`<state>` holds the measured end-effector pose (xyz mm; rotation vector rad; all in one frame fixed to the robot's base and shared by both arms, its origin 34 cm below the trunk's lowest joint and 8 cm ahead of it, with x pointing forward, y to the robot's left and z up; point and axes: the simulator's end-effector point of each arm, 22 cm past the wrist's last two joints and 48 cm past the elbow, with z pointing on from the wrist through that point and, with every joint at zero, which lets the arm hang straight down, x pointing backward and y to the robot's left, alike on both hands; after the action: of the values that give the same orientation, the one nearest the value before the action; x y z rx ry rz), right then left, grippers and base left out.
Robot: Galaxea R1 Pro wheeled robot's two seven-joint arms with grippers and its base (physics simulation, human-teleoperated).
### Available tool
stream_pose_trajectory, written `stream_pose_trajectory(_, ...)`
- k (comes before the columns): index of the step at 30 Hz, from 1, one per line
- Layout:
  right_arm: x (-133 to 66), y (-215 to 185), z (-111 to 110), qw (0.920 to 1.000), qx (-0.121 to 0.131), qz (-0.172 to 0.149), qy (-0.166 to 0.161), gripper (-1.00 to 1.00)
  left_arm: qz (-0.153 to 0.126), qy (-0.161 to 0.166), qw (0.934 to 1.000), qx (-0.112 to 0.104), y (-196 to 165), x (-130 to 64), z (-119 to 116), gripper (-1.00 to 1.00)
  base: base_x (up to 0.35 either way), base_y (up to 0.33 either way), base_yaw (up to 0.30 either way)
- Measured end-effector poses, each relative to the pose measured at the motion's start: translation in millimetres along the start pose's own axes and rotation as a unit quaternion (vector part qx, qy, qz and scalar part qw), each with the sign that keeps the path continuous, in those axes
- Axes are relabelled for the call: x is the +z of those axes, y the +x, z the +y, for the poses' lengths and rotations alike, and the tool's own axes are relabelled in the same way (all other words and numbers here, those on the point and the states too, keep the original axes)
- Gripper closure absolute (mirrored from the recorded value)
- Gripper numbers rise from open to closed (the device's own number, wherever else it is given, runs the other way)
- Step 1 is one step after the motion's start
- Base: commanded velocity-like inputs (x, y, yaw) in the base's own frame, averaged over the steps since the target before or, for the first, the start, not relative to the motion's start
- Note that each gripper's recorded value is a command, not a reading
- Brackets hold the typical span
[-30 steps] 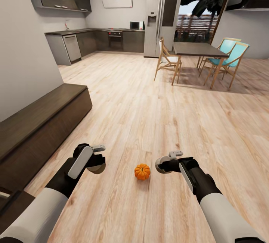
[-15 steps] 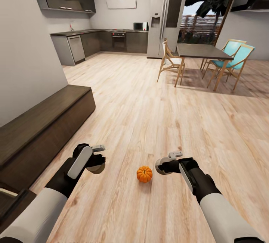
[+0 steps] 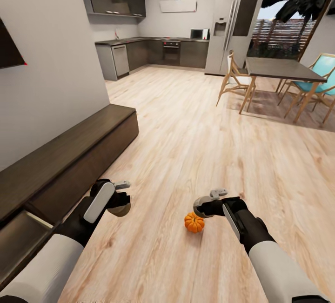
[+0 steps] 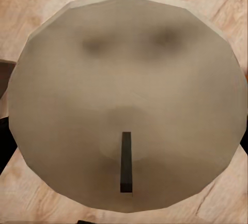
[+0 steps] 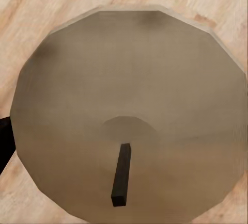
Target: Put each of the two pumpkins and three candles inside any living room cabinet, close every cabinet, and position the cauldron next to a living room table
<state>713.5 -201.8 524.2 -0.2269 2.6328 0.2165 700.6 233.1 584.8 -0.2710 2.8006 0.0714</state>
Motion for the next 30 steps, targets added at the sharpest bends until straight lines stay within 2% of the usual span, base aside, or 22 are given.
stream_pose_trajectory(4,-10.3,-11.1,-4.2,1.0000,-0.002,-0.006,0.005,1.00,-0.003,0.007,1.0000,-0.001,-5.5,-10.0,-6.3,1.00,0.000,0.000,0.287)
stream_pose_trajectory(9,-32.4,-39.6,-3.0,0.9997,-0.003,-0.025,0.006,1.00,-0.023,0.031,0.9992,0.001,-23.6,-34.7,-32.2,1.00,0.000,0.000,0.287)
stream_pose_trajectory(11,-43.0,-43.7,-2.9,0.9999,0.001,-0.013,0.008,1.00,-0.039,0.037,0.9985,0.002,-35.5,-47.7,-36.6,1.00,0.000,0.000,0.279)
stream_pose_trajectory(12,-49.0,-46.6,-2.4,0.9999,0.003,-0.008,0.008,1.00,-0.056,0.043,0.9975,0.002,-46.8,-59.6,-39.5,1.00,0.000,0.000,0.267)
stream_pose_trajectory(14,-55.4,-52.4,-1.7,0.9999,0.004,-0.009,0.008,1.00,-0.070,0.049,0.9964,0.000,-57.8,-72.1,-41.1,1.00,0.000,0.000,0.263)
stream_pose_trajectory(16,-65.3,-65.4,1.3,0.9998,0.005,-0.021,0.005,1.00,-0.082,0.054,0.9951,-0.011,-70.0,-83.9,-38.6,1.00,0.000,0.000,0.255)
stream_pose_trajectory(30,-84.9,-80.7,9.7,0.9998,0.003,-0.020,0.002,1.00,-0.083,0.058,0.9947,-0.019,-83.8,-108.2,-37.0,1.00,0.000,0.000,0.241)
